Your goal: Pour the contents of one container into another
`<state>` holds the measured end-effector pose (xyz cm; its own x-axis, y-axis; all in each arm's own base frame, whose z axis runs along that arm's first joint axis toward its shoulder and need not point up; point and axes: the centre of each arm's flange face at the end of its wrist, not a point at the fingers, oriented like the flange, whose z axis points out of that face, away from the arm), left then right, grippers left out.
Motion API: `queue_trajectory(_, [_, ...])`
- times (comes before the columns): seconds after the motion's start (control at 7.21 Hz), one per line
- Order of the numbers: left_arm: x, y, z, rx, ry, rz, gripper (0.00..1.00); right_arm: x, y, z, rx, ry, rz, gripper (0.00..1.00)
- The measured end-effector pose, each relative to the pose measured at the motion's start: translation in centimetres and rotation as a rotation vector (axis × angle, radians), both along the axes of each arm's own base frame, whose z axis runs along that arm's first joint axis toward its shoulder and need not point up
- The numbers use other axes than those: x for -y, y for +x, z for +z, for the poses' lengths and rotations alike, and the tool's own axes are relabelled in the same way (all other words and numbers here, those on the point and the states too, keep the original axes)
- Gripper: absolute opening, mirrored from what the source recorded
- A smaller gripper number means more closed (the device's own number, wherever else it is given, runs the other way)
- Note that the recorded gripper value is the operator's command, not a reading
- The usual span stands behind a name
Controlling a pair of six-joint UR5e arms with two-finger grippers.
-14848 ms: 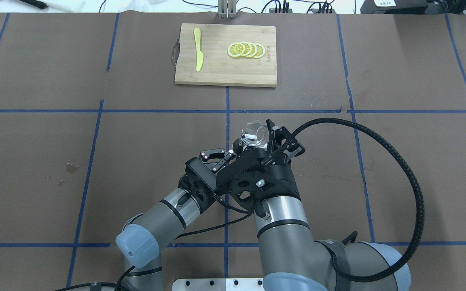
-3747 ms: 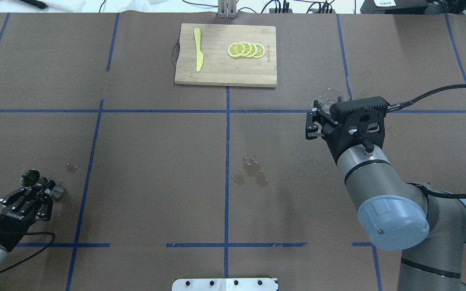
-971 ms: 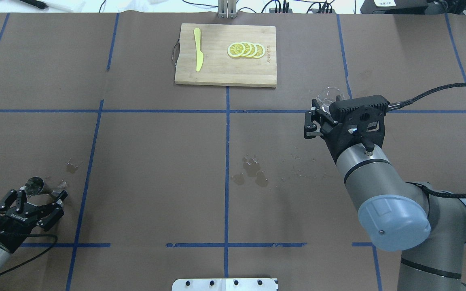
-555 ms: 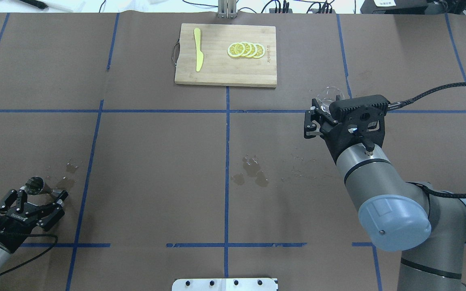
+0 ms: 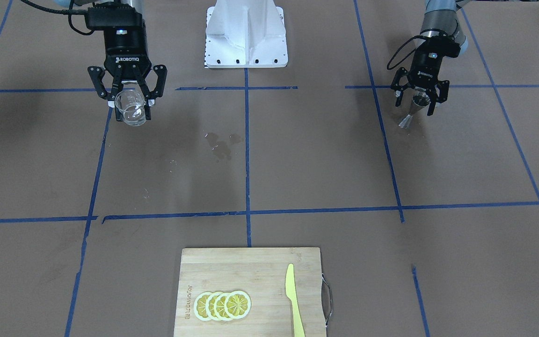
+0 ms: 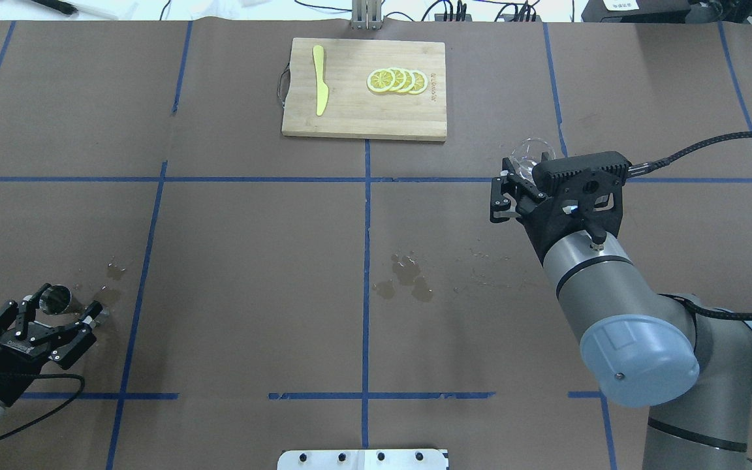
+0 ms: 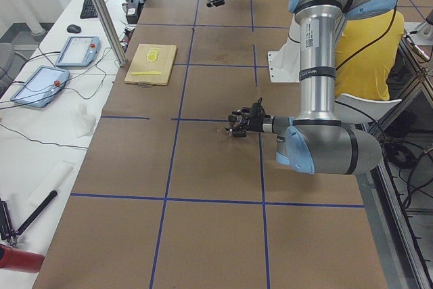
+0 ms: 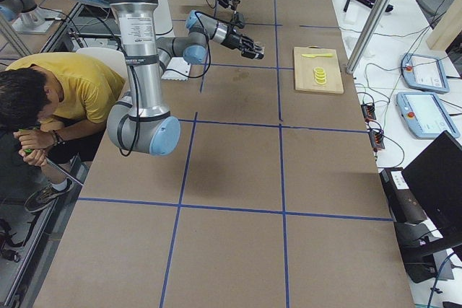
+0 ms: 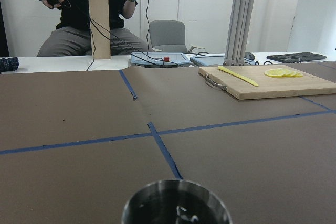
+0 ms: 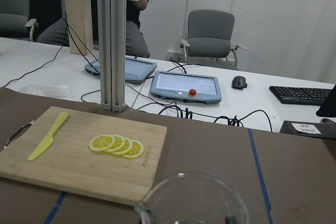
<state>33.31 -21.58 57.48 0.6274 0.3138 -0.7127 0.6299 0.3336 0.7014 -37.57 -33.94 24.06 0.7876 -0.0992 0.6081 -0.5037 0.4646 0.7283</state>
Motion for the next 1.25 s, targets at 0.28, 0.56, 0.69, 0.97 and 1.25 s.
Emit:
queue_trajectory(0.28, [0.1, -1.4, -0.6, -0.007, 0.000, -0.002, 1.00, 0.0, 0.0, 0.0, 0.001, 0.000, -0.001, 0.00])
queue_trajectory(0.56, [0.1, -2.5, -1.2, -0.012, 0.001, 0.001, 1.00, 0.0, 0.0, 0.0, 0.000, 0.000, -0.002, 0.00])
queue_trajectory(0.69, [0.1, -3.7, -1.2, -0.002, 0.001, 0.007, 1.00, 0.0, -0.1, 0.0, -0.001, -0.001, -0.002, 0.00])
queue_trajectory(0.97, [0.1, -6.8, -1.2, 0.028, 0.000, 0.042, 1.00, 0.0, -0.2, 0.2, -0.004, -0.002, -0.002, 0.00])
queue_trajectory(1.25, [0.4, -9.9, -1.5, 0.051, -0.004, 0.078, 1.00, 0.1, -0.2, 0.3, -0.007, -0.003, -0.002, 0.00])
